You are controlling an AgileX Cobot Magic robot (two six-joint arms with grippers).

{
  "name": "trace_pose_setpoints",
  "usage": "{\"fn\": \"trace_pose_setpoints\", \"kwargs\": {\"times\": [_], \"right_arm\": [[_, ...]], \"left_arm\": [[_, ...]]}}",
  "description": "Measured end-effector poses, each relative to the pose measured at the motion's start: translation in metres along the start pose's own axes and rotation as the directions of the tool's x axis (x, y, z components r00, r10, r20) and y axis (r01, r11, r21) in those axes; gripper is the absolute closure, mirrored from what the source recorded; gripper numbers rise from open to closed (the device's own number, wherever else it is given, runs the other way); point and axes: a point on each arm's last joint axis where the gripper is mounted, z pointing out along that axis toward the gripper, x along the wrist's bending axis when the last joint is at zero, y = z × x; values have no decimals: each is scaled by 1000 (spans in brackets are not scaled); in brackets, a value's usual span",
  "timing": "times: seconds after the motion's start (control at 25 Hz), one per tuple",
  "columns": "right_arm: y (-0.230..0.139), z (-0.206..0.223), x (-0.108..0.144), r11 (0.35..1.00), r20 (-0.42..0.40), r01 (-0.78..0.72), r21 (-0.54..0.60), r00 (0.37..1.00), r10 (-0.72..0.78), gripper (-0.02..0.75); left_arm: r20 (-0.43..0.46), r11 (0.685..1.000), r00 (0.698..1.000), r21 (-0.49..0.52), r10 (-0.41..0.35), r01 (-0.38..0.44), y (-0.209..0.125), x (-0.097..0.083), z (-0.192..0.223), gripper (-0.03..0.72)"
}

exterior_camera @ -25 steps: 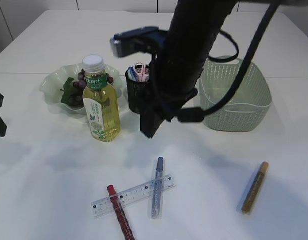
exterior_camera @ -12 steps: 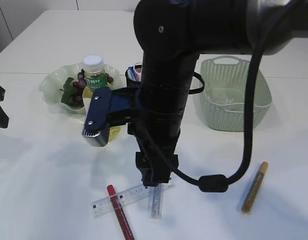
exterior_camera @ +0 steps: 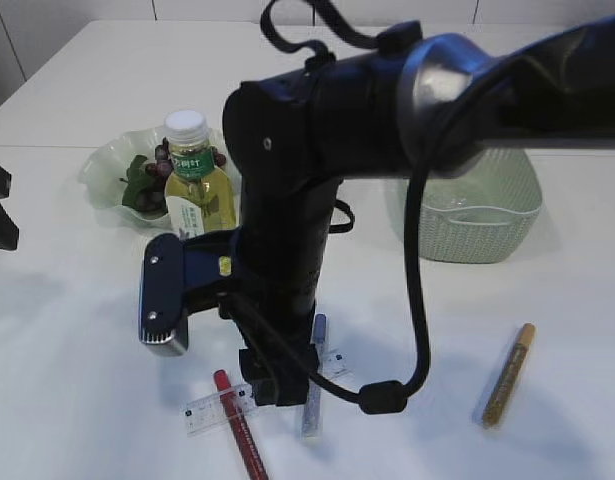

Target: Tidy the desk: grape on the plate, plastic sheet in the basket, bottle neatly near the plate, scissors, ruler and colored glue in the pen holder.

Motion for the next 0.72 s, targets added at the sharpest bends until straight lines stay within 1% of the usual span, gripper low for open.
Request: {"fn": "trace_pose_setpoints", "kwargs": {"times": [0.08, 0.28, 0.44, 0.72], "right_arm": [[-1, 12, -2, 1000, -14, 2, 16, 1000, -2, 260], [-3, 31, -9, 999, 14, 21, 46, 1000, -22, 260], [-6, 44, -11, 997, 6, 32, 76, 999, -33, 260], [-7, 54, -15, 996, 21, 42, 83, 999, -44, 260]], "left_arm": [[-1, 1000, 1000, 2, 0, 0, -1, 0, 0, 252], [0, 1000, 1000, -2, 0, 0, 0, 0, 0, 252], [0, 1000, 1000, -2, 0, 0, 0, 0, 0, 253], [-8, 1000, 1000, 25, -4, 4, 0, 1, 10, 256]]}}
